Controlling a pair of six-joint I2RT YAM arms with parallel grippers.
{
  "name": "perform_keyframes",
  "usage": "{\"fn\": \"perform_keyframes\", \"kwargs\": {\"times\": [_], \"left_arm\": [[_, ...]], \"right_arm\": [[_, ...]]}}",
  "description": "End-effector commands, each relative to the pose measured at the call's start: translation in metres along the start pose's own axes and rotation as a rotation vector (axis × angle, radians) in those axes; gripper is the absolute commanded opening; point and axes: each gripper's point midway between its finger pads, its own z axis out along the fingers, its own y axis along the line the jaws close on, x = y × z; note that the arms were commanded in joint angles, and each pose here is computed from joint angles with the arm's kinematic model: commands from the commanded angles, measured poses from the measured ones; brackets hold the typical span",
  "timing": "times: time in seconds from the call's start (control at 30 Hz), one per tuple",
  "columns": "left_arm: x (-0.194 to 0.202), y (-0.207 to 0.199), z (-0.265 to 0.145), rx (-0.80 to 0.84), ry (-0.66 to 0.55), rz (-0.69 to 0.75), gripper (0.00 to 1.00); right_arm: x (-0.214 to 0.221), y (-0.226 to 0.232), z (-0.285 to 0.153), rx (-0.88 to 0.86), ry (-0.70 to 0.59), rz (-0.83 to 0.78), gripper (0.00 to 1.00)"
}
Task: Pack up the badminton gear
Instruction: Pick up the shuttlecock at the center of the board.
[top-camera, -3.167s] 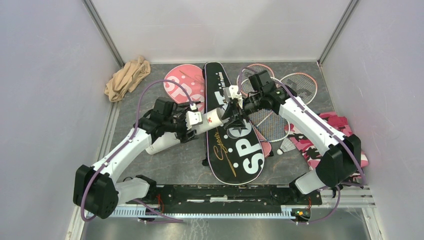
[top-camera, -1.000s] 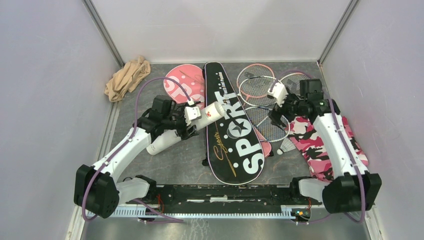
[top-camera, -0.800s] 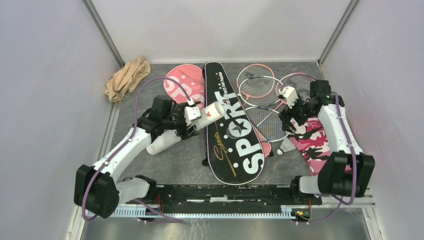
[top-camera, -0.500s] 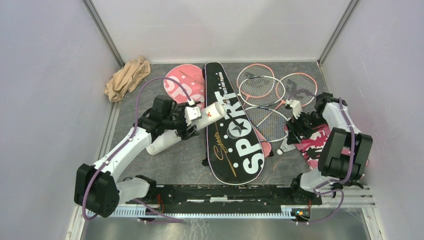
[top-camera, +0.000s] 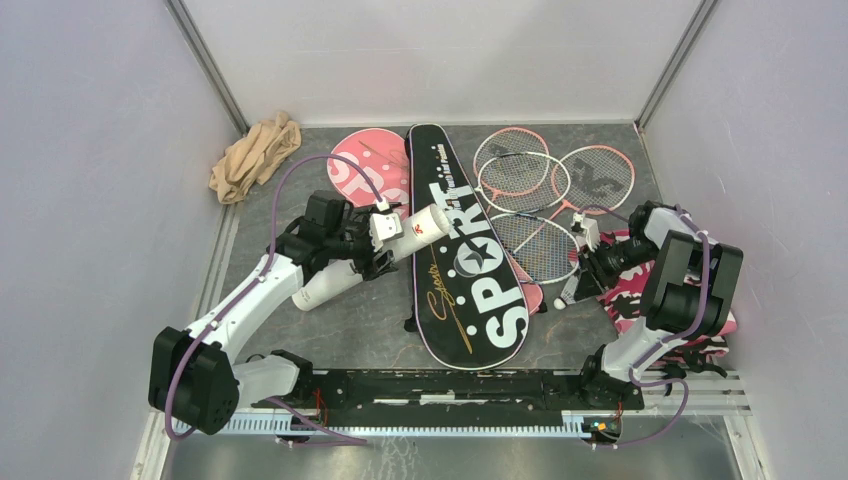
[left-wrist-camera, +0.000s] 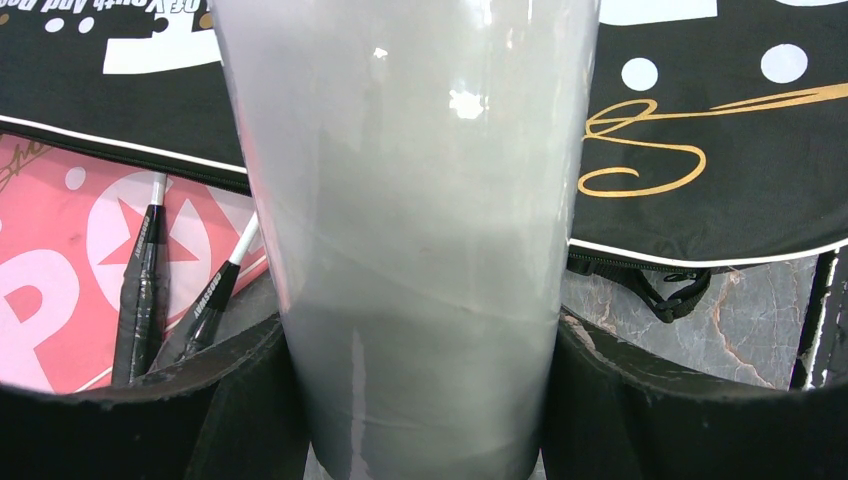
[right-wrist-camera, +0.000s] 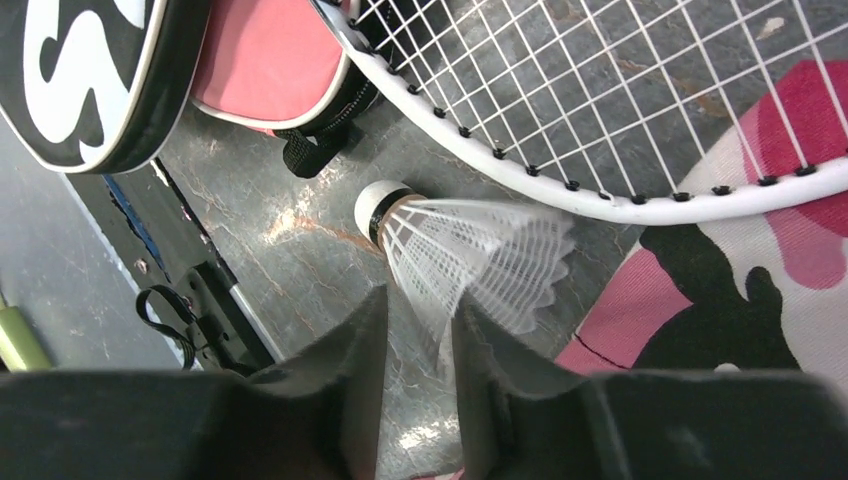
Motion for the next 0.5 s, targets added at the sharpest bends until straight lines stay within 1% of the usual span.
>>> {"fn": "perform_keyframes", "kwargs": {"times": [0.0, 0.07, 0.1, 0.13, 0.37, 0.47], "left_arm": [[-0.019, 0.005, -0.003, -0.001, -0.050, 0.035, 0.02], [-0.019, 0.006, -0.004, -0.007, -0.049, 0.037, 0.02], [-0.019, 0.007, -0.004, -0.010, -0.047, 0.037, 0.02], [-0.019, 0.007, -0.004, -0.011, -0.046, 0.039, 0.02], [-0.018, 0.012, -0.003, -0.028, -0.039, 0.030, 0.02], [-0.018, 0.013, -0.001, -0.028, -0.038, 0.023, 0.02]], "right_arm": [[-0.004, 0.015, -0.002, -0.068, -0.040, -0.061, 0.25], [-0.007, 0.013, -0.008, -0.040, -0.042, -0.068, 0.10], [-0.008, 0.013, -0.012, -0.020, -0.042, -0.078, 0.04], [-0.010, 0.012, -0.015, -0.001, -0.043, -0.085, 0.01], [-0.034, 0.015, -0.048, 0.147, -0.084, -0.152, 0.00], [-0.054, 0.022, -0.063, 0.198, -0.126, -0.203, 0.00]]}}
